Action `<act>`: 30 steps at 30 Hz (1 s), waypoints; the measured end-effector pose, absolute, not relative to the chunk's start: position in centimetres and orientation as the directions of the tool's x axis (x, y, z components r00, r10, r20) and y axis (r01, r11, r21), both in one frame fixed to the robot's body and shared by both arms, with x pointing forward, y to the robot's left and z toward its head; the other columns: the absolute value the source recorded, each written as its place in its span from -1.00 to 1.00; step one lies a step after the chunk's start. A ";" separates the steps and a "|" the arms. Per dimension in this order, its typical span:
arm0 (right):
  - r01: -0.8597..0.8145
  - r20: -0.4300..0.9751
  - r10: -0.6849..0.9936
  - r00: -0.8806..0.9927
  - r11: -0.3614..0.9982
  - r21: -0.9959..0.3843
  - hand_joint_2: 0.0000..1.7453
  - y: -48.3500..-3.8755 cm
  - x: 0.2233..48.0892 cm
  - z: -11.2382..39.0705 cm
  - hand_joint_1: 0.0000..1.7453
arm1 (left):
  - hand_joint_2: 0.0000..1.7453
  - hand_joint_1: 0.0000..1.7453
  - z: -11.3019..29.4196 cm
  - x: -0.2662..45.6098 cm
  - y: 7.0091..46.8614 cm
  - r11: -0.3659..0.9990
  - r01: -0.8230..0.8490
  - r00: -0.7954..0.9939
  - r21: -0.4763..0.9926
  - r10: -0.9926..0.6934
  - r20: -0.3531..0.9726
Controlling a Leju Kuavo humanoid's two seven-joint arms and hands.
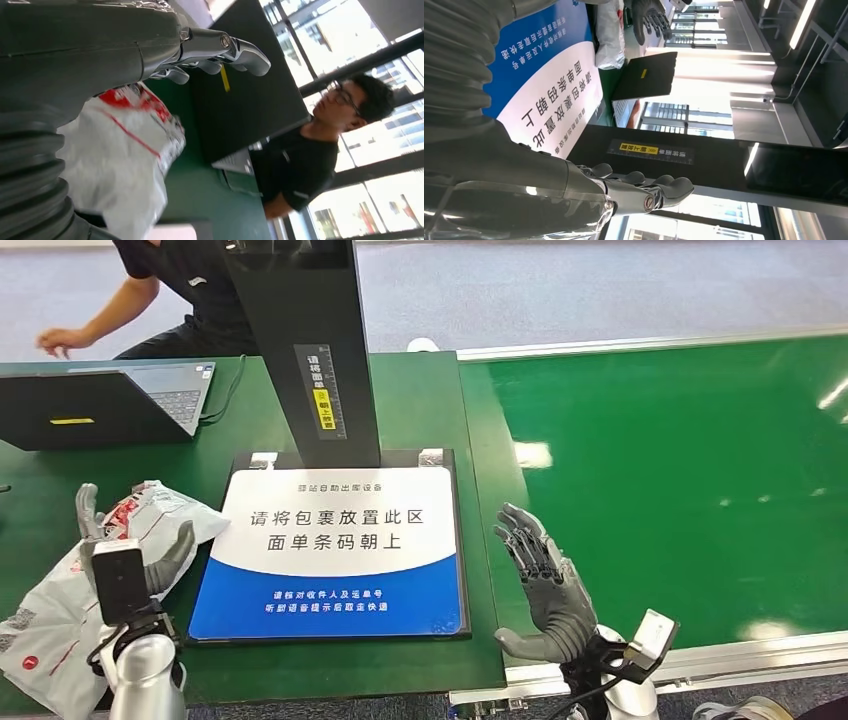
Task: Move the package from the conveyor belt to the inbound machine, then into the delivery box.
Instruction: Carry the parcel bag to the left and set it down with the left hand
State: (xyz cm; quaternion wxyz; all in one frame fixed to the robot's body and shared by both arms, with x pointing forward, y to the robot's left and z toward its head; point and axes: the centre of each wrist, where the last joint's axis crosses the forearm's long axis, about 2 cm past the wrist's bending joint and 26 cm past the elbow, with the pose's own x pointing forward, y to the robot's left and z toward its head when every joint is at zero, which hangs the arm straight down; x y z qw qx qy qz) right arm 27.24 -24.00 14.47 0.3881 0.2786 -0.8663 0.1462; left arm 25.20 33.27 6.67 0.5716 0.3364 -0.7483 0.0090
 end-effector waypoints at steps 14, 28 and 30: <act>-0.624 0.756 -0.382 -0.531 0.781 -0.044 1.00 -23.4 28.4 14.7 -1.00 | 1.00 -1.00 6.9 25.3 24.3 0.942 0.313 -0.373 -0.124 0.242 0.896; -0.602 0.767 -0.373 -0.522 0.798 -0.022 1.00 -24.0 28.9 13.7 -1.00 | 1.00 -1.00 6.0 23.5 22.5 0.894 0.378 -0.263 -0.241 0.353 0.898; -0.593 0.768 -0.369 -0.523 0.805 -0.016 1.00 -24.2 28.9 13.6 -1.00 | 1.00 -1.00 5.9 23.4 22.5 0.893 0.383 -0.255 -0.236 0.347 0.902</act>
